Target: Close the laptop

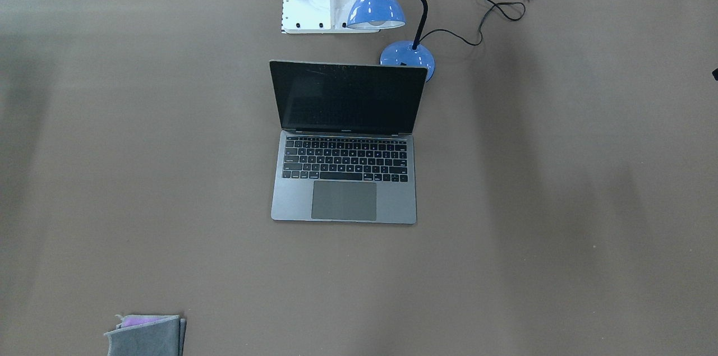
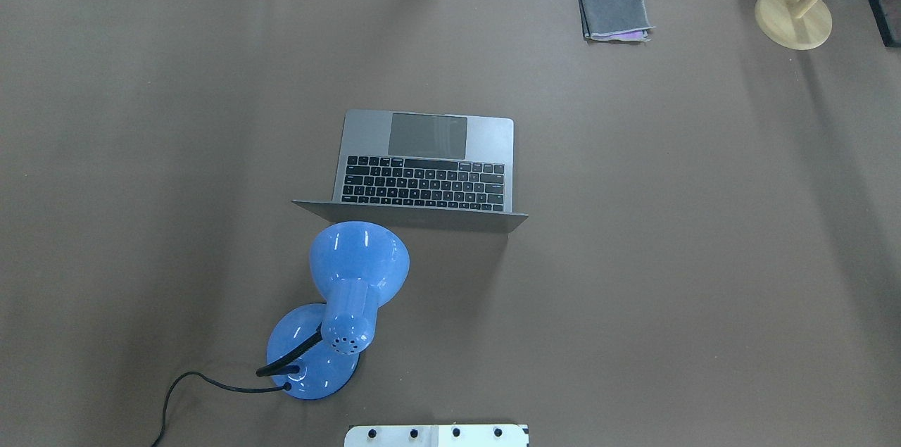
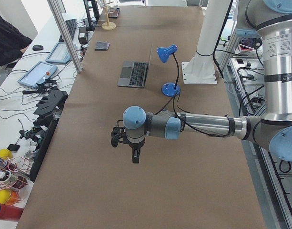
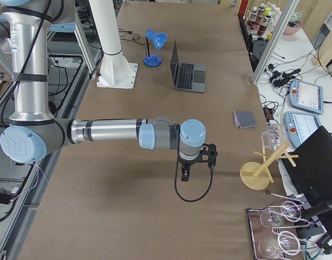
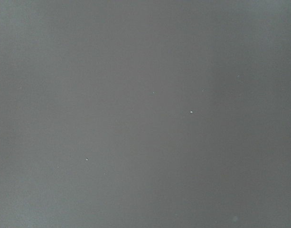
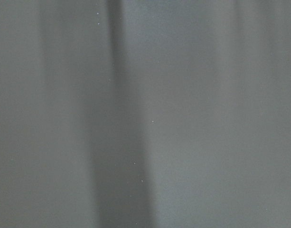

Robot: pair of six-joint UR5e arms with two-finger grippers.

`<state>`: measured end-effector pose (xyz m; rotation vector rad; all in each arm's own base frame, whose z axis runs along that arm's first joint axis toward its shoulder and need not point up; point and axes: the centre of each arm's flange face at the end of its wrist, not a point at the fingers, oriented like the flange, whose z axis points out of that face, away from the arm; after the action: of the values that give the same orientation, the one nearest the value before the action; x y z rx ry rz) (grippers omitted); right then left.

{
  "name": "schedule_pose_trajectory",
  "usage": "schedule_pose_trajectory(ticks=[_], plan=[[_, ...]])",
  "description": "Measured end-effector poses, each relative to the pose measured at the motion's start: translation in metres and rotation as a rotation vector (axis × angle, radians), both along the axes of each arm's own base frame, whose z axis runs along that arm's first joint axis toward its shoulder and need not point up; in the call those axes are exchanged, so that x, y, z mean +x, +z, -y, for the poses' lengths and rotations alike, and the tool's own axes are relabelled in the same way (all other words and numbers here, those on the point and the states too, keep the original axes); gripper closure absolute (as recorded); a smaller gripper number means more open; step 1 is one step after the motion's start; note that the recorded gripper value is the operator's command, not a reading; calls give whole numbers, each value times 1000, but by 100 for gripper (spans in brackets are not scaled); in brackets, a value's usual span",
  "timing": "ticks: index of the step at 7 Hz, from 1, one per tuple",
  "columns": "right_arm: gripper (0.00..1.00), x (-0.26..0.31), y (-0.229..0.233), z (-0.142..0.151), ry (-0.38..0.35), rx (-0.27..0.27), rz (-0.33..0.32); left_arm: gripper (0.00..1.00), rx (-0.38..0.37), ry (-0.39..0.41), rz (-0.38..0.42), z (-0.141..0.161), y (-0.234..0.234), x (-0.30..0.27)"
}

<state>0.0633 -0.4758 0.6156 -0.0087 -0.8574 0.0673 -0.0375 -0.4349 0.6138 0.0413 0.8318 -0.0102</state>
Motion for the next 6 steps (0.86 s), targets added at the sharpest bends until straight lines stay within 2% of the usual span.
schedule_pose_trajectory(ticks=[3, 4, 6], plan=[[0, -4, -23, 16, -1, 32, 39, 2, 73, -13, -8, 43, -41, 3], [0, -14, -38, 27, -19, 62, 64, 2, 60, -41, -19, 60, -53, 7], [0, -71, -104, 73, -104, 149, 129, 2, 34, -87, -46, 101, -103, 43]])
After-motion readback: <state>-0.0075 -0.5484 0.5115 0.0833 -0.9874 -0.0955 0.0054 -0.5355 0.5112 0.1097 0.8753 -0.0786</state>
